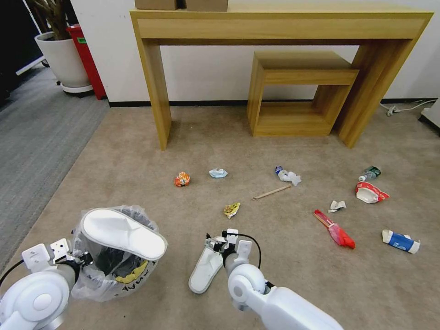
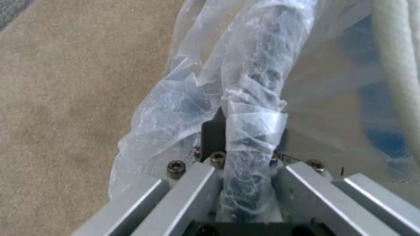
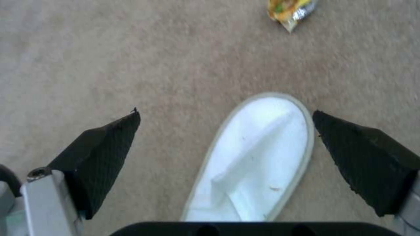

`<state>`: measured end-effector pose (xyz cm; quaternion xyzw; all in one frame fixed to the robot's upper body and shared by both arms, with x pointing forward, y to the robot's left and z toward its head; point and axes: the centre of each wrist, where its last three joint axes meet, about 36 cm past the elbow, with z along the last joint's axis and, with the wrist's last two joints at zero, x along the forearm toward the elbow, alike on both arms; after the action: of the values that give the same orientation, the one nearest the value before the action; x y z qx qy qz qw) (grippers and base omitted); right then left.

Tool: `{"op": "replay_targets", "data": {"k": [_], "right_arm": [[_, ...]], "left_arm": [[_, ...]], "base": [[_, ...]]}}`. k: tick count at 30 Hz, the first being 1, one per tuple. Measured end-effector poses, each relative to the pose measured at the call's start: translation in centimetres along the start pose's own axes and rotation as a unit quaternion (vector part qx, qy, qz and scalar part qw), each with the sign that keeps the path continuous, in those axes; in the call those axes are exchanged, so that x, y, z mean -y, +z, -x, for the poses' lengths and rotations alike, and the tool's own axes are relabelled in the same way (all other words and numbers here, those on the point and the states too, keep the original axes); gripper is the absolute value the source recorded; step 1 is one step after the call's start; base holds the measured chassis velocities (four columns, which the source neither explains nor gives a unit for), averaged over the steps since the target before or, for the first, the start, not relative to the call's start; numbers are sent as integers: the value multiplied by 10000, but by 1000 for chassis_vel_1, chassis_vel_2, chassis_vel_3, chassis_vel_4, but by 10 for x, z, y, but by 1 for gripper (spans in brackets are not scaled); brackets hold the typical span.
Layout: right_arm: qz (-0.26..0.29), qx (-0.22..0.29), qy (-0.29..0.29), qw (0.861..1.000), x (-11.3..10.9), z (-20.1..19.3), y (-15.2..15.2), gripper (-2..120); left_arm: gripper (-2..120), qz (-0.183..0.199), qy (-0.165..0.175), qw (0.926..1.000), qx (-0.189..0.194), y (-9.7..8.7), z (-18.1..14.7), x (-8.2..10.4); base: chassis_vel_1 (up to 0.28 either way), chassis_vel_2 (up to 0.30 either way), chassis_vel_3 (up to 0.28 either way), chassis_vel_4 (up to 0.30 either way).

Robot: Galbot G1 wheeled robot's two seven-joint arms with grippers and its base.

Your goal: Pick up the trash bin and place the garbage on the floor into it.

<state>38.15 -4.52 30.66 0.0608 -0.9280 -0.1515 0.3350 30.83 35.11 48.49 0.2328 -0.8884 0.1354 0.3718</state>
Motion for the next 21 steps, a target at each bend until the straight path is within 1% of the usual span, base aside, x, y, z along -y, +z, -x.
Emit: {"op": "replay_targets", "data": {"k": [7,9,15,21], "right_arm": [[-48,48,199,9998,4,8,7,100],[2,-30,352,9994,7,14,11,100],[46,-204,431,9989,2,24,22,100],[52,-252,442,9987,-4,34,29,100]], "left_arm": [[0,8,5,10000,-16,3,0,0],[0,29,1,10000,-27,5,-1,0],[0,31,-2,10000,-54,9,1,-1],[0,30,-10,10000,-67,10,3,-1]], "base": [[0,0,0,0],[0,0,0,0],[0,0,0,0],[0,0,0,0]]}}
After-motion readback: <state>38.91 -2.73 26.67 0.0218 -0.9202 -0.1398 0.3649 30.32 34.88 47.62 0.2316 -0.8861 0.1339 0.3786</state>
